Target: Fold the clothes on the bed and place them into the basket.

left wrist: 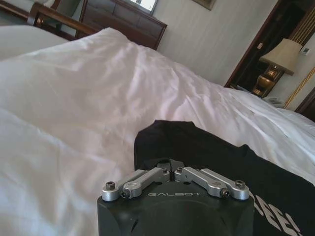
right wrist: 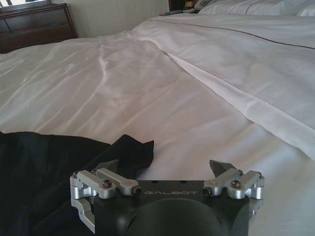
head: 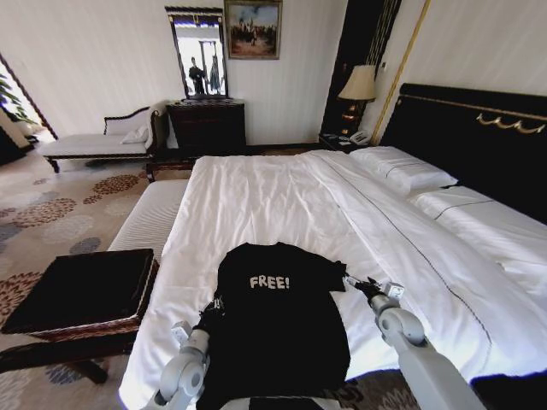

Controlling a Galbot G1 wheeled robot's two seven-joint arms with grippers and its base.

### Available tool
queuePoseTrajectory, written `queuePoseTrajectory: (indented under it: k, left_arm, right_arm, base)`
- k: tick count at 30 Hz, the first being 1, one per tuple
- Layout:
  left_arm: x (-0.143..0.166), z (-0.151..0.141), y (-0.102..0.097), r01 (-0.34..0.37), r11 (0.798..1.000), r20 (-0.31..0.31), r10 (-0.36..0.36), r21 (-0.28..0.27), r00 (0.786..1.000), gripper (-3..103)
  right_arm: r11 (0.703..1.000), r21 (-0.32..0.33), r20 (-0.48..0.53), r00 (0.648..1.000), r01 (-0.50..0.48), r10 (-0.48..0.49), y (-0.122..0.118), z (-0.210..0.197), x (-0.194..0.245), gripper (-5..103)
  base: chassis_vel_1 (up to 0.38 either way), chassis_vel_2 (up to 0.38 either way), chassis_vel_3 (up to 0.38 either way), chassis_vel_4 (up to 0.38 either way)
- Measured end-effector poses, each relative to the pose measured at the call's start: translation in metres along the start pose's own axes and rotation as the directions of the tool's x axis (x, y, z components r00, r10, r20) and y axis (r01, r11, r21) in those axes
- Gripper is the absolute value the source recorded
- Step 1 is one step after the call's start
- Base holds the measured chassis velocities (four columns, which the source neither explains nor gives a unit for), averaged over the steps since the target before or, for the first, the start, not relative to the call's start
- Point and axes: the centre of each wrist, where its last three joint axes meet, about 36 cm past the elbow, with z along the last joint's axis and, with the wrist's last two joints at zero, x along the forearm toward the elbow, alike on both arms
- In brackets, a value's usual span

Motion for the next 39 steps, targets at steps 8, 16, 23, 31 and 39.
queuePoseTrajectory:
  k: [8, 16, 23, 31, 39]
  left_arm:
    - [-0.016, -0.051, 0.026, 0.003, 0.986, 0.074, 0.010, -0.167, 0.997, 0]
    - [-0.022, -0.084, 0.058, 0.021, 0.970, 0.078, -0.003, -0.241, 0.997, 0]
    - [-0.023, -0.078, 0.078, 0.051, 0.967, 0.059, -0.037, -0.250, 0.998, 0]
    - [-0.036, -0.070, 0.105, 0.112, 0.968, 0.056, -0.103, -0.223, 0.993, 0]
    - [-0.040, -0.063, 0.113, 0.129, 0.970, 0.041, -0.123, -0.206, 0.992, 8]
  right_arm:
    - [1.000, -0.004, 0.013, 1.000, 0.018, -0.018, 0.006, -0.005, 0.002, 100]
    - [0.999, -0.012, 0.022, 0.999, 0.030, -0.030, 0.010, -0.007, 0.004, 100]
    - [0.999, -0.004, 0.016, 0.999, 0.037, -0.036, 0.014, -0.003, 0.004, 100]
    - [0.999, -0.009, 0.008, 0.999, 0.035, -0.035, 0.014, 0.000, 0.002, 100]
    - [1.000, -0.007, 0.003, 1.000, 0.027, -0.027, 0.012, 0.001, 0.003, 100]
  base:
    - [0.000, 0.000, 0.000, 0.000]
    - [0.000, 0.000, 0.000, 0.000]
    - [0.000, 0.000, 0.000, 0.000]
    - [0.000, 0.000, 0.000, 0.000]
    - [0.000, 0.000, 0.000, 0.000]
